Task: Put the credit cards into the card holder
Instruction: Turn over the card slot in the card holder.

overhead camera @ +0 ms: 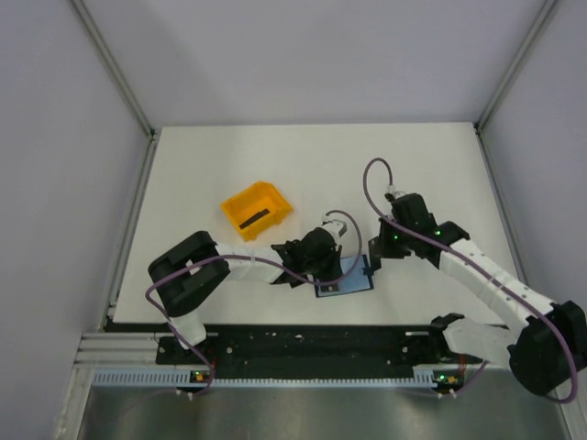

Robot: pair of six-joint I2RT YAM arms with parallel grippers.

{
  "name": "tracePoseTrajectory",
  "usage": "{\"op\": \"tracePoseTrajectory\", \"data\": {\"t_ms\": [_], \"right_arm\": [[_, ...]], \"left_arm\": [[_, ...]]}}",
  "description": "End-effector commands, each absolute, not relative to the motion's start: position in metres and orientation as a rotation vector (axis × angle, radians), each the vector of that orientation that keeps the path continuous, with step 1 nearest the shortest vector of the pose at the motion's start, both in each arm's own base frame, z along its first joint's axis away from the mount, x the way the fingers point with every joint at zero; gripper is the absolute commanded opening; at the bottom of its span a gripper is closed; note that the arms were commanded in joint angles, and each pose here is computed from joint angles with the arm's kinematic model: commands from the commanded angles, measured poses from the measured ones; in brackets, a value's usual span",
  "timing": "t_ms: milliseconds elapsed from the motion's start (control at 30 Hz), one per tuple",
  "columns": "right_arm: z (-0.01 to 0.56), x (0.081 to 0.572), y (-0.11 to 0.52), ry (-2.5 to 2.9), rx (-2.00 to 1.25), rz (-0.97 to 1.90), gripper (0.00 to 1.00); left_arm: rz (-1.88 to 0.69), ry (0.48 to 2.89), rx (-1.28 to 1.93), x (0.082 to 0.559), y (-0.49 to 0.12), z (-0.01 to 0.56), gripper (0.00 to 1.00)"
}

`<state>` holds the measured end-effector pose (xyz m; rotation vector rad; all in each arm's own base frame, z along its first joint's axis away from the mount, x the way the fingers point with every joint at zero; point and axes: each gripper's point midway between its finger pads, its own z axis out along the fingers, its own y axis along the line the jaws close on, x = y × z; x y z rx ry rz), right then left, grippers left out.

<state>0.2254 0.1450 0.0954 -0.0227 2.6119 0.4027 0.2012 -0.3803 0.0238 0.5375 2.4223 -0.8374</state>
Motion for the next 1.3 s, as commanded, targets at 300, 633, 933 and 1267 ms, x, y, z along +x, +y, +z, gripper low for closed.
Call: {"op": "tracePoseTrajectory", "data": {"t_ms": [300, 633, 933, 1267], "right_arm": [[0.088, 0.212, 0.183, 2.61, -0.069, 0.729, 0.0], [0.055, 0.205, 0.183, 2.684, 0.001, 0.725, 0.0], [0.044, 0.201, 0.19, 2.702, 0.007, 0.791, 0.0], [0.051, 0.201, 0.205, 2.634, -0.035, 0.928, 0.0]], "left_arm": [[-0.64, 2.577, 0.58, 0.185, -0.339, -0.017, 0.0], [-0.641, 2.581, 0.58, 0.184, -0.34, -0.018, 0.0], [-0.65, 2.585, 0.573, 0.183, -0.34, -0.019, 0.0], [-0.786, 2.437, 0.536, 0.196, -0.361, 0.029, 0.0]]}}
